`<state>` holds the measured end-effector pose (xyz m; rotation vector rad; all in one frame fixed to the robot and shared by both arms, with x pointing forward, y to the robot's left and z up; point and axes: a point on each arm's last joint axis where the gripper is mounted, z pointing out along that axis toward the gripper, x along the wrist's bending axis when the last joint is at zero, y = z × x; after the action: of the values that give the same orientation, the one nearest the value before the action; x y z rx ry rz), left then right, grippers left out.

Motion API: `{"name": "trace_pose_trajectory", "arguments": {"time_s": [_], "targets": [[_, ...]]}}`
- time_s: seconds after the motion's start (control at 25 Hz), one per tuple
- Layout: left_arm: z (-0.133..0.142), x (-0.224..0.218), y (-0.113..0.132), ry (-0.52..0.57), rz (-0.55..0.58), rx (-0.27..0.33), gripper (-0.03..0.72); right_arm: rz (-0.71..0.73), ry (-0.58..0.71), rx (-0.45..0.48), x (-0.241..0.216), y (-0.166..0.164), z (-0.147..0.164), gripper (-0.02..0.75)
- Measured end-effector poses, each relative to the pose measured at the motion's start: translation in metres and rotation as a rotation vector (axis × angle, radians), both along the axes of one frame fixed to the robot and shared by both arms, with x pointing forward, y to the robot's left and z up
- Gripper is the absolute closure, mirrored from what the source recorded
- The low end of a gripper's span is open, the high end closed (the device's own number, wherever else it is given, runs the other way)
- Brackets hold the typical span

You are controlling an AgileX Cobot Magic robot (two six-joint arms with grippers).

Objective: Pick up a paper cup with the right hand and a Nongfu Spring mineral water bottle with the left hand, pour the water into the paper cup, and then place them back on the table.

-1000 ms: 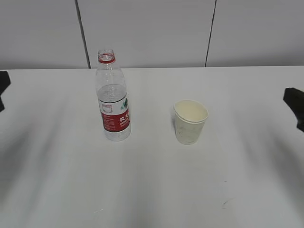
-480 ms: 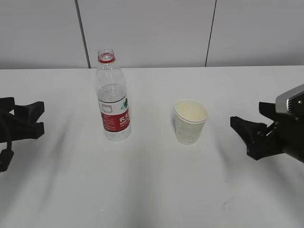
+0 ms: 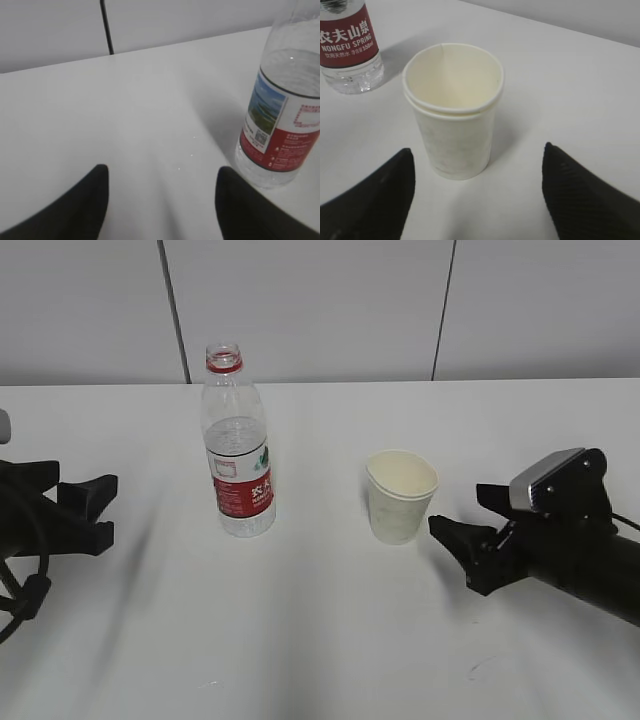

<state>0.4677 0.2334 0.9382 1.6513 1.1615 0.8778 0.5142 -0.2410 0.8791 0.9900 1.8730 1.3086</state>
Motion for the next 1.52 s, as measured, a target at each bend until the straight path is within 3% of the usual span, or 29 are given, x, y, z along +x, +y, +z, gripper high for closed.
{"name": "trace_pose_trajectory", "arguments": {"time_s": [0.44, 0.84, 1.12, 1.4, 1.52], "targets": [[-0.002, 0.000, -0.002, 0.007, -0.026, -0.002, 0.263, 0.139, 0.022, -0.009, 0.034, 0.013, -0.037, 0.150], [-0.009, 0.002, -0.007, -0.001, -0.072, 0.011, 0.263, 0.188, -0.015, 0.019, 0.062, 0.019, -0.048, 0.150], [-0.017, 0.003, -0.015, -0.003, -0.154, -0.025, 0.251, 0.234, -0.011, 0.039, 0.072, 0.024, -0.056, 0.150], [-0.032, 0.008, -0.024, -0.038, -0.211, -0.111, 0.204, 0.250, -0.034, 0.039, 0.078, 0.025, -0.053, 0.150], [-0.044, 0.009, -0.027, -0.018, -0.236, -0.118, 0.202, 0.254, -0.034, 0.038, 0.078, 0.025, -0.053, 0.181]]}}
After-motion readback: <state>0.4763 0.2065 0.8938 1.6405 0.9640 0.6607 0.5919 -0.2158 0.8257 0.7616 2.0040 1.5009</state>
